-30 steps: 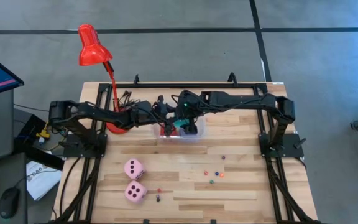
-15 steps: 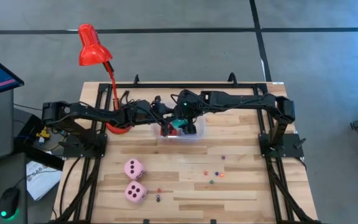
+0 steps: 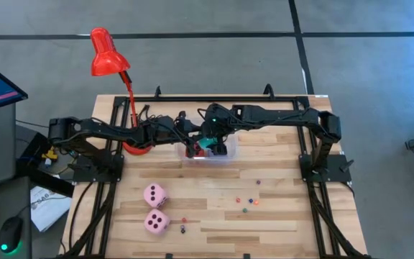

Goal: Pick & Place Dice
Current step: Put the large blue die into the transparent bin

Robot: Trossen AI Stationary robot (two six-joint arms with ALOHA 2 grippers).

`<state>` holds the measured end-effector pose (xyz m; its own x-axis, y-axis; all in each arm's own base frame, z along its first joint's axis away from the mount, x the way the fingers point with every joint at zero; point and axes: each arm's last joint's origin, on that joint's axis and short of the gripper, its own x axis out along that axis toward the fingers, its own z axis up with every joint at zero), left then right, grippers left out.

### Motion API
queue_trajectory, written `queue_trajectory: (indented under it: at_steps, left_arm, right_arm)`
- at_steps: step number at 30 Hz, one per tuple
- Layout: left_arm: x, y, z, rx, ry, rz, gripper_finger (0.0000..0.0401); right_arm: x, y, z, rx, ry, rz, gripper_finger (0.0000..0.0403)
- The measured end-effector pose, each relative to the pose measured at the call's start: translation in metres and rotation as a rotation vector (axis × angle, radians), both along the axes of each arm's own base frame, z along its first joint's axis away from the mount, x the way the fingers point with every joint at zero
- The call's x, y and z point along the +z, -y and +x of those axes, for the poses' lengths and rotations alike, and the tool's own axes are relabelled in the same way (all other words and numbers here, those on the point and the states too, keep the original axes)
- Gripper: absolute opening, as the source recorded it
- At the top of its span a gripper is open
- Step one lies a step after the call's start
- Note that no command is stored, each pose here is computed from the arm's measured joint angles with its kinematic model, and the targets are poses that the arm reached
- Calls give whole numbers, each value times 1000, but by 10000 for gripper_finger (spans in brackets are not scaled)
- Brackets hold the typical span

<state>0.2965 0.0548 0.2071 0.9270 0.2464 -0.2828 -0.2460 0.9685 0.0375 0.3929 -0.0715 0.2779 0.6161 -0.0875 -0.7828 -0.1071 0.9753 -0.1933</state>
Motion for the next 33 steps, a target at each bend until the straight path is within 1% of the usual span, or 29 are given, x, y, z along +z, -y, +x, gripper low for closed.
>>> queue_trajectory:
  at_steps: [5,8,13,22,25,30,33]
  left_arm:
    - [-1,0,0,6,-13,0,106]
    - [1,0,0,5,15,6,106]
    - [1,0,1,-3,23,6,106]
    - [3,0,1,-1,40,10,106]
    - [-3,2,1,-21,9,-7,106]
    - [-3,2,0,-9,-24,-6,106]
    - [-3,2,0,-16,-19,-2,106]
  right_arm:
    - [1,0,2,0,23,-4,400]
    - [1,1,2,0,27,-4,400]
    - [-2,-3,3,3,9,3,400]
    - [2,1,7,-3,71,-7,400]
    - [11,2,12,0,154,-20,400]
    - [13,0,12,8,170,-29,400]
    - [18,0,10,5,142,-27,400]
